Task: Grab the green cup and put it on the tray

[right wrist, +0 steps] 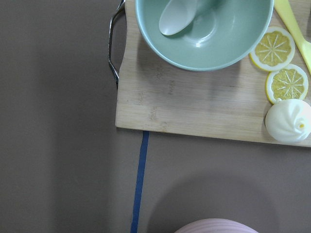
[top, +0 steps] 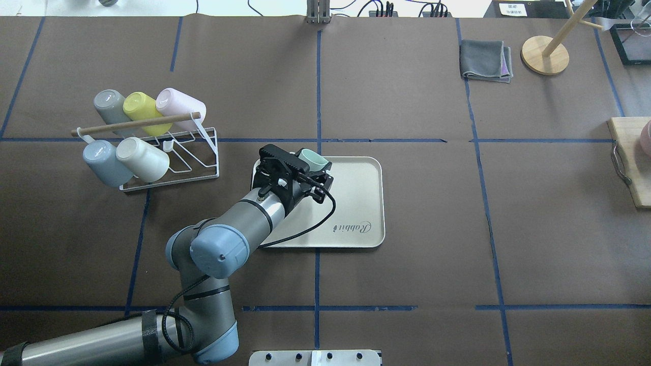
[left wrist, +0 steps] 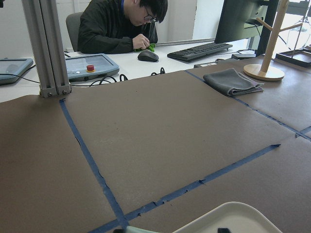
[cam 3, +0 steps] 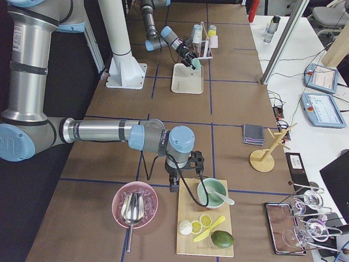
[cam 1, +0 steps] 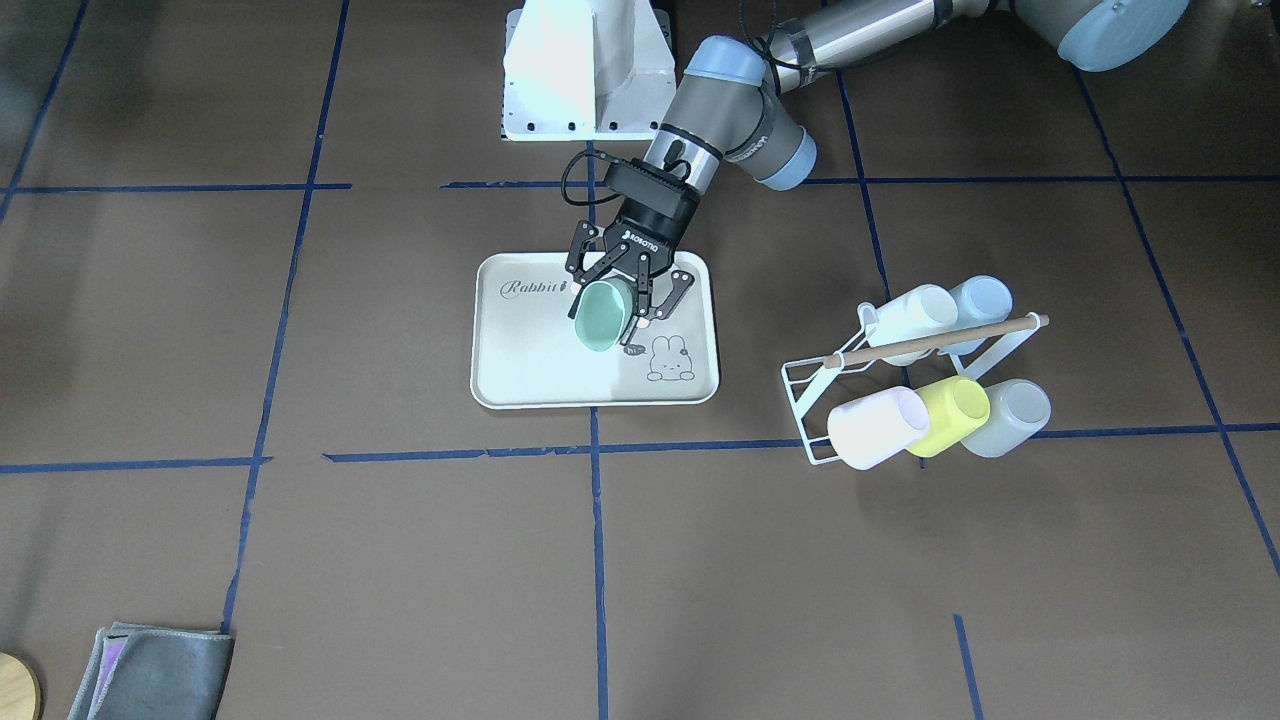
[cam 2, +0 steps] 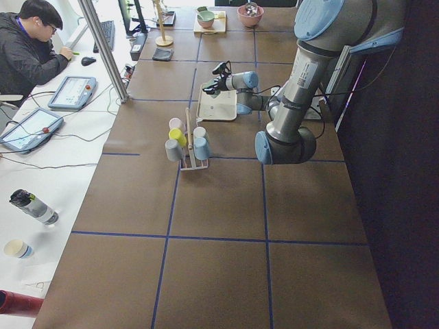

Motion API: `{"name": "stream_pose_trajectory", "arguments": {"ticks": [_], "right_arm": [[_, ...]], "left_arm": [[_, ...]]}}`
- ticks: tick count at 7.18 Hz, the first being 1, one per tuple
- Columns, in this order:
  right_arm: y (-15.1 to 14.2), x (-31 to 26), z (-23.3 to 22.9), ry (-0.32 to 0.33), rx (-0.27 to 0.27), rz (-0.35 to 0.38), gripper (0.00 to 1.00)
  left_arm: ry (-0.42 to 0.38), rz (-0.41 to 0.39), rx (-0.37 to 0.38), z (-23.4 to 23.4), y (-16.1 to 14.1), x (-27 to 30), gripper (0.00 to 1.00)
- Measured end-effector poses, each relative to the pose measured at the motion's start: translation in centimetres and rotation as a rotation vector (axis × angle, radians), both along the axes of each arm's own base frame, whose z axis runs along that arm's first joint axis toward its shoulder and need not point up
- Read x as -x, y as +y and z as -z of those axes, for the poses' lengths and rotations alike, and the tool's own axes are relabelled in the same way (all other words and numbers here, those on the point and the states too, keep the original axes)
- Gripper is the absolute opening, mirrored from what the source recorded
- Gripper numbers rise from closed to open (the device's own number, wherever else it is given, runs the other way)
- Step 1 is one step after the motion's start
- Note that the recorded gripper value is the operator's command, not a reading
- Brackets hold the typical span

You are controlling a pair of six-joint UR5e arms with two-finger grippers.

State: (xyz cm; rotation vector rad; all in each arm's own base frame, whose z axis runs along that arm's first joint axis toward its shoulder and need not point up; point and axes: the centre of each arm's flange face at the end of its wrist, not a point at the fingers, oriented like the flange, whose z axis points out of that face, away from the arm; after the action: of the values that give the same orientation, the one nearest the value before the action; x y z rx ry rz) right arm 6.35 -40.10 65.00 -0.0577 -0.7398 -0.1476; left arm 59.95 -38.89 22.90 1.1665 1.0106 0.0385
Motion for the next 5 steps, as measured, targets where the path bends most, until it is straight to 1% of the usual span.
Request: {"name": "stream_pose_trajectory", "arguments": {"ticks": [1, 2, 5], "right_arm": [[0.0, 0.0, -0.2, 0.000, -0.002, 0.000, 1.00], [-0.1, 0.0, -0.5, 0.000, -0.002, 0.000, 1.00], [-0.1, 0.0, -0.5, 0.000, -0.004, 0.000, 1.00]], "left_arm": [[-0.016, 0.001, 0.001, -0.4, -0.2, -0.5, 0.79], [-0.031, -0.001, 0.001, -0.9, -0.2, -0.7, 0.81], [-0.047, -0.005, 0.003, -1.5, -0.2, -0.8, 0.81]]}}
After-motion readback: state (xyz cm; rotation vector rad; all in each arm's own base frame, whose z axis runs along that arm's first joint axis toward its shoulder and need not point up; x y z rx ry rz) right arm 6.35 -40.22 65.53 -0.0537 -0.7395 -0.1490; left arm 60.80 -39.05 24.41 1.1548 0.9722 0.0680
